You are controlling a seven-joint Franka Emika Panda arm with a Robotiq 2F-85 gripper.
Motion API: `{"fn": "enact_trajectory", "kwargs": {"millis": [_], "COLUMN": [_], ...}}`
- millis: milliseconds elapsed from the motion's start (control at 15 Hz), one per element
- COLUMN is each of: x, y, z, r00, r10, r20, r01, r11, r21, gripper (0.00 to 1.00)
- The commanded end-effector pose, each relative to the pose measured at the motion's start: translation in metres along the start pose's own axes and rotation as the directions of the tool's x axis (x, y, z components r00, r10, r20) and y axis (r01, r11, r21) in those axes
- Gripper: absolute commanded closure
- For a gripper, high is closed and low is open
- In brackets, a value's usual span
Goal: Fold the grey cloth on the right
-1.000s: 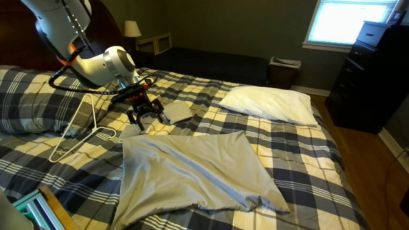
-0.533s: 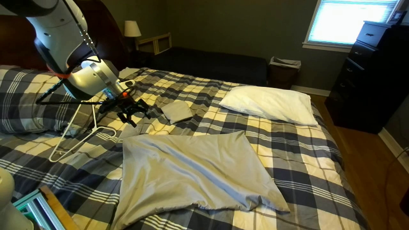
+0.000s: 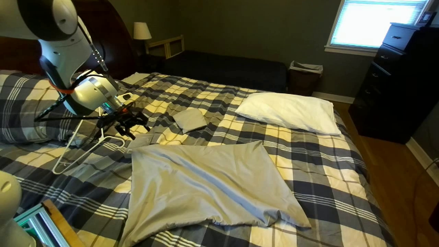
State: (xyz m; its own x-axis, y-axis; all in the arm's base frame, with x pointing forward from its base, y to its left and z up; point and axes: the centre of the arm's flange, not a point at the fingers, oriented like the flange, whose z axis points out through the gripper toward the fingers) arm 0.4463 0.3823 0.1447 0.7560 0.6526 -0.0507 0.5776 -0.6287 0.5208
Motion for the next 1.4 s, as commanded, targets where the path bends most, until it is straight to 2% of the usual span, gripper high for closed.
{"fn": "enact_trajectory", "kwargs": {"millis": [0, 133, 267, 533, 667, 1000, 1133, 1200, 1333], "x": [0.001, 0.000, -0.005, -0.018, -0.024, -0.058, -0.069, -0.056, -0.057], "y": [0.001, -0.009, -0.021, -0.057, -0.079, -0.109, -0.108, -0.109, -0.111], "z": [0.000, 0.012, 0.018, 0.025, 0.023, 0.024, 0.031, 0.028, 0.028], "r00": [1.000, 0.998, 0.995, 0.992, 0.992, 0.994, 0.984, 0.993, 0.993], "r10": [0.001, -0.068, -0.096, -0.096, -0.106, -0.004, 0.051, -0.009, -0.008], "r20": [0.000, 0.011, -0.029, -0.076, -0.068, 0.113, 0.171, 0.115, 0.117], "r01": [-0.001, 0.067, 0.098, 0.108, 0.117, -0.017, -0.070, -0.009, -0.010], "r11": [1.000, 0.996, 0.991, 0.980, 0.973, 0.983, 0.992, 0.988, 0.990], "r21": [0.000, 0.058, 0.091, 0.168, 0.198, 0.180, 0.104, 0.156, 0.144], "gripper": [0.00, 0.00, 0.00, 0.00, 0.00, 0.00, 0.00, 0.00, 0.00]}}
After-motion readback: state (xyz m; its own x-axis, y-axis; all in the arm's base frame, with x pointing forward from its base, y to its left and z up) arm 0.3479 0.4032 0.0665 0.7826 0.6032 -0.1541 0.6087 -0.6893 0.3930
